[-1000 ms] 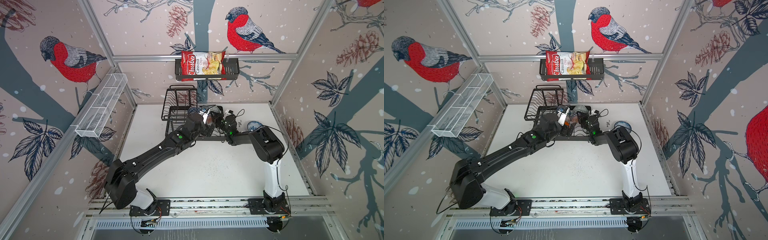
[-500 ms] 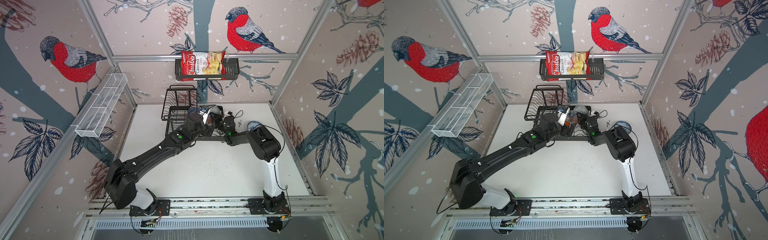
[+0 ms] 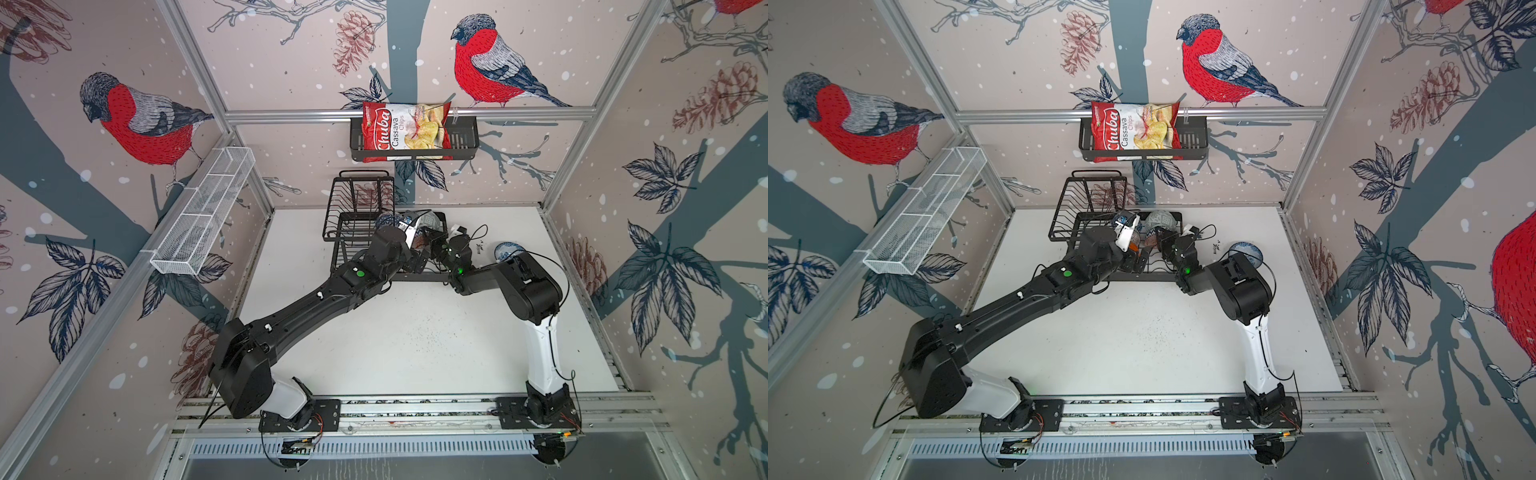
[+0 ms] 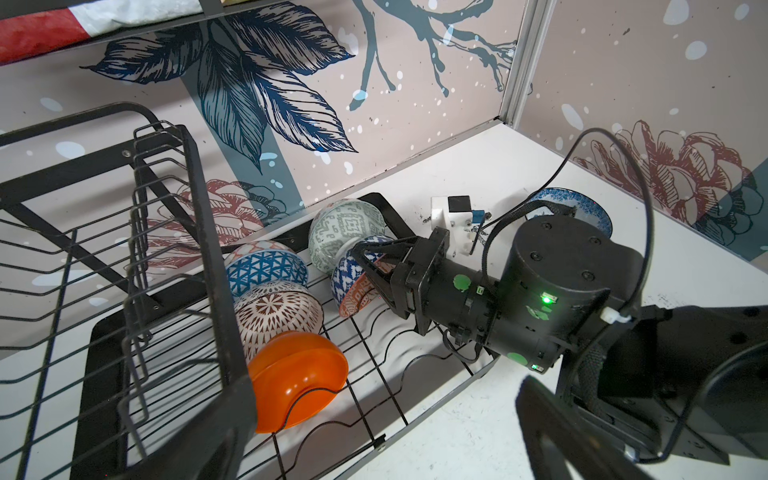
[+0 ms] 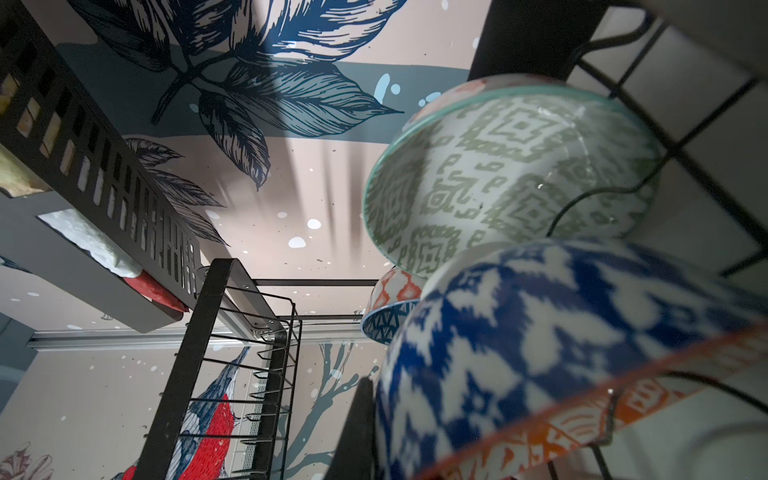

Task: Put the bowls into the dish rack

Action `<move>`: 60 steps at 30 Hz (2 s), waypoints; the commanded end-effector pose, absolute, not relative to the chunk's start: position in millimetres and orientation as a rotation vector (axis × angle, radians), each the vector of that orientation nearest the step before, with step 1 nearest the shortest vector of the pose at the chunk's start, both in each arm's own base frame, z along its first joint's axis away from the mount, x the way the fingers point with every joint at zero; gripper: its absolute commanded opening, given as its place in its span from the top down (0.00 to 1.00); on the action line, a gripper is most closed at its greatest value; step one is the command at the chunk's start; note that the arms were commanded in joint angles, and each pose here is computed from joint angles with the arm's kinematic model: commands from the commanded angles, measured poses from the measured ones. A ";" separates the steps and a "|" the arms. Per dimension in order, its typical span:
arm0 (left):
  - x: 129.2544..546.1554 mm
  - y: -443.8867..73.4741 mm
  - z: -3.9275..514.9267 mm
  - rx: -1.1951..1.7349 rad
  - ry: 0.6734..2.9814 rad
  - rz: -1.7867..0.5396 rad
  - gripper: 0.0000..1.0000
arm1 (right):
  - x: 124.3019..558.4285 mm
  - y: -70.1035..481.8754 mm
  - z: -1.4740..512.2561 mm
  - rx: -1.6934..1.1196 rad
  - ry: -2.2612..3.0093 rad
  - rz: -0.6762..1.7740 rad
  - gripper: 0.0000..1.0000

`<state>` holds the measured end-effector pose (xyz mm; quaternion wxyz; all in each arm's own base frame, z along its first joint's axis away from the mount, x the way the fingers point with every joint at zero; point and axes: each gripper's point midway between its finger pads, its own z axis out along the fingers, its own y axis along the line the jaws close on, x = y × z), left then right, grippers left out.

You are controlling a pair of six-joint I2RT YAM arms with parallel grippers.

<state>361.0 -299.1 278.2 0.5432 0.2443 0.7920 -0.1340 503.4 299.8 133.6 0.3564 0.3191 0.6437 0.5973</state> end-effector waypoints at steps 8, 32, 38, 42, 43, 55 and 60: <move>361.7 -298.6 283.9 0.560 1.868 -0.331 0.02 | 499.7 304.5 140.5 0.845 1.648 1.620 0.98; 363.3 -298.1 281.3 0.551 1.878 -0.321 0.02 | 498.8 302.1 137.9 0.886 1.675 1.599 0.85; 363.7 -298.0 280.7 0.551 1.879 -0.319 0.02 | 499.3 302.9 139.8 0.883 1.673 1.603 0.84; 363.6 -297.8 281.1 0.551 1.879 -0.320 0.02 | 499.9 302.3 141.8 0.881 1.670 1.604 0.82; 363.3 -298.2 281.6 0.551 1.878 -0.321 0.02 | 500.0 302.0 142.6 0.881 1.669 1.604 0.82; 362.9 -297.9 282.7 0.550 1.876 -0.324 0.02 | 500.1 299.6 149.3 0.872 1.672 1.594 0.80; 362.7 -298.4 282.9 0.551 1.875 -0.327 0.02 | 499.3 297.6 152.8 0.868 1.669 1.595 0.79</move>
